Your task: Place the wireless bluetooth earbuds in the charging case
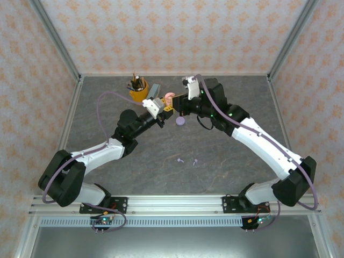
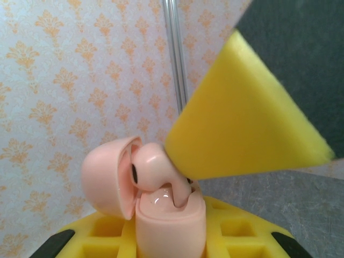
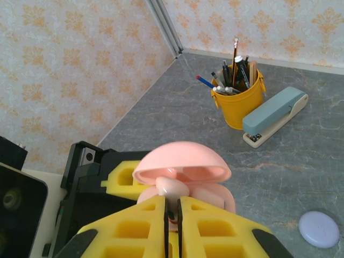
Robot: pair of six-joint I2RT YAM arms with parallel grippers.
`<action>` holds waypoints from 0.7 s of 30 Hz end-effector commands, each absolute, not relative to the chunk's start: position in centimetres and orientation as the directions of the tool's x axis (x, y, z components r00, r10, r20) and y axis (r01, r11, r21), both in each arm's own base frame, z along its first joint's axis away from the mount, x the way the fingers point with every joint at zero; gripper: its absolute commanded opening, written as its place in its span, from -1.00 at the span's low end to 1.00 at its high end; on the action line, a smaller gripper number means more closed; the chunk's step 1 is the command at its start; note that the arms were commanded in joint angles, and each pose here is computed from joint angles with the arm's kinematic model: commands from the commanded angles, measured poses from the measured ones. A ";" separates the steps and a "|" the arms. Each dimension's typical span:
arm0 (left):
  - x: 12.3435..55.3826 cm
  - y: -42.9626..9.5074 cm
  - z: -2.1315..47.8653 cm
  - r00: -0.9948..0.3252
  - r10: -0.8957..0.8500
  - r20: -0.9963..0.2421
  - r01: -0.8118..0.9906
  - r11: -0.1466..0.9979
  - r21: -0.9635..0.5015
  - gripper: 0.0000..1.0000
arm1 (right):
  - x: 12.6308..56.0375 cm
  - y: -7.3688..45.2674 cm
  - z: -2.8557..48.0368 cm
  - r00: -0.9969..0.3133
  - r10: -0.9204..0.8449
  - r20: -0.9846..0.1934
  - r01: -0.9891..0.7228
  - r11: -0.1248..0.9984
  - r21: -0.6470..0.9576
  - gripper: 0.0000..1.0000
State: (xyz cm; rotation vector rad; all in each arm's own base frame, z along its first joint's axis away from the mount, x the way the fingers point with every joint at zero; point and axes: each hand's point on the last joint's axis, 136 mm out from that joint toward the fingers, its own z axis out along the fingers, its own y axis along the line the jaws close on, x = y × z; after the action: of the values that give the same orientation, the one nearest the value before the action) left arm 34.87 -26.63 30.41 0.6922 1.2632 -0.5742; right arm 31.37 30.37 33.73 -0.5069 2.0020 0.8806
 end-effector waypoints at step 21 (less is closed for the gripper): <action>33.4 -26.9 34.1 0.326 -0.093 -0.941 0.733 0.653 0.190 -1.00 | 31.2 28.3 37.1 -0.535 0.083 -0.840 -0.604 0.658 0.450 -0.39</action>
State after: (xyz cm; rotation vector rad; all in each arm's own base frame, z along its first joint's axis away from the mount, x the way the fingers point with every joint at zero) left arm 34.57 -26.60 31.59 0.6865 1.2108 -0.5768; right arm 31.50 28.88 34.32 -0.4311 2.0188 0.9072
